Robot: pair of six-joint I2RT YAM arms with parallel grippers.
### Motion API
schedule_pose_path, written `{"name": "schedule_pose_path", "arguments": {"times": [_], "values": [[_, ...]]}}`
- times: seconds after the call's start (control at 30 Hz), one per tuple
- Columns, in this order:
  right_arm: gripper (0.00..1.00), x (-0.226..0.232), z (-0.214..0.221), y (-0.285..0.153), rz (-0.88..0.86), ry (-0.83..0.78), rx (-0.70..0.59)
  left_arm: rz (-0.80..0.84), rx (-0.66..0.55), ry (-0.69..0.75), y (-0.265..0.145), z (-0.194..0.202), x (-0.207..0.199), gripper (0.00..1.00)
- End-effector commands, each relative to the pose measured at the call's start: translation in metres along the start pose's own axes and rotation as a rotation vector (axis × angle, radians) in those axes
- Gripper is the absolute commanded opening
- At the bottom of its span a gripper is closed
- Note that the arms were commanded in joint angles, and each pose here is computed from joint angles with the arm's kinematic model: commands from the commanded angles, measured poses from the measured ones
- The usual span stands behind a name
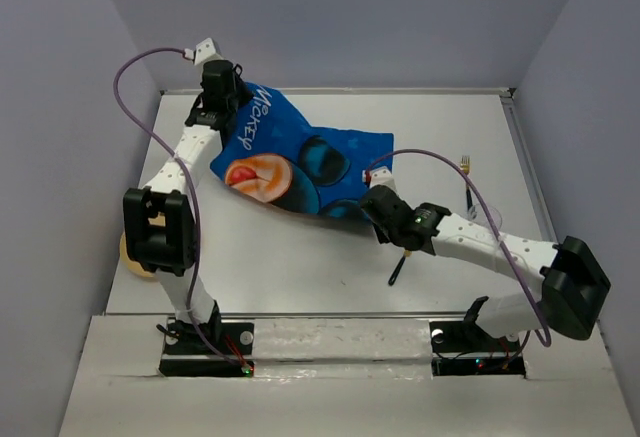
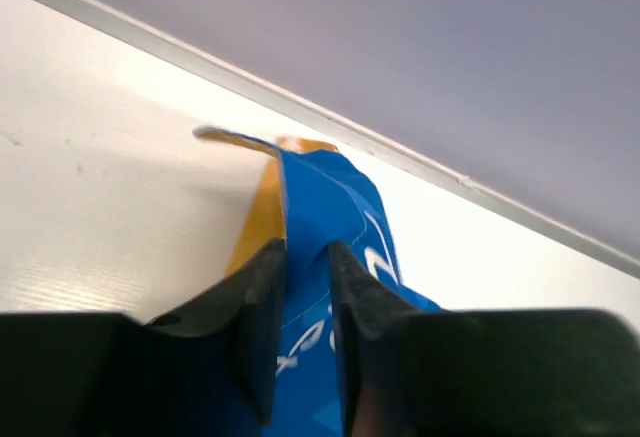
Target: Set the dinner table for one person
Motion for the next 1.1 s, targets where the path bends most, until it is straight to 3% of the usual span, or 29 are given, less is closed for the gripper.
{"name": "schedule_pose_path", "arguments": {"times": [0.0, 0.03, 0.1, 0.17, 0.2, 0.23, 0.4, 0.47, 0.5, 0.53, 0.57, 0.63, 0.67, 0.87, 1.07], "values": [[0.0, -0.001, -0.009, 0.0, 0.112, -0.021, 0.018, -0.154, 0.032, 0.135, -0.022, 0.002, 0.029, 0.53], [0.0, 0.0, -0.008, 0.0, 0.121, -0.025, 0.017, -0.147, 0.035, 0.121, -0.03, 0.011, 0.037, 0.77], [0.0, -0.002, -0.006, 0.0, 0.133, -0.016, 0.014, -0.141, 0.017, 0.1, -0.048, 0.01, 0.043, 0.87], [0.0, 0.0, -0.006, 0.0, 0.117, -0.011, 0.004, -0.147, 0.009, 0.068, -0.06, 0.024, 0.058, 0.9], [0.0, -0.001, -0.006, -0.001, 0.116, -0.009, 0.001, -0.126, -0.024, 0.042, -0.075, 0.016, 0.056, 0.99], [0.0, -0.001, -0.006, -0.002, 0.116, -0.005, -0.003, -0.124, -0.034, 0.02, -0.083, 0.017, 0.06, 0.99], [0.01, -0.009, -0.009, -0.004, 0.168, 0.005, -0.029, -0.132, -0.004, -0.105, -0.131, 0.056, 0.107, 0.99], [0.19, -0.011, -0.009, -0.006, 0.173, 0.018, -0.036, -0.137, 0.023, -0.119, -0.145, 0.072, 0.122, 0.99], [0.37, -0.012, -0.009, -0.006, 0.178, 0.026, -0.04, -0.168, 0.058, -0.115, -0.154, 0.092, 0.141, 0.99], [0.59, -0.013, -0.009, -0.009, 0.18, 0.042, -0.05, -0.151, 0.033, -0.135, -0.165, 0.089, 0.142, 0.89], [0.66, -0.014, -0.008, -0.011, 0.175, 0.049, -0.055, -0.196, 0.067, -0.128, -0.173, 0.107, 0.16, 0.83], [0.7, -0.014, -0.01, -0.017, 0.143, 0.067, -0.072, -0.215, 0.031, -0.155, -0.184, 0.107, 0.167, 0.61], [0.7, -0.013, -0.014, -0.025, 0.1, 0.091, -0.1, -0.258, 0.007, -0.162, -0.186, 0.108, 0.176, 0.58], [0.7, 0.0, -0.027, -0.046, -0.103, 0.17, -0.215, -0.35, -0.003, -0.249, -0.17, 0.112, 0.193, 0.57], [0.7, 0.005, -0.014, -0.039, -0.124, 0.204, -0.211, -0.431, -0.002, -0.256, -0.151, 0.116, 0.208, 0.56]]}}
Point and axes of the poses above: each gripper's point midway between its finger pads, its own y axis out along the fingers, its own x axis along the line the jaws close on, z = x × y, the point moved 5 cm from there along -y, back along the fingers, and after that the axes turned 9 degrees about -y, right-handed, at the moved point
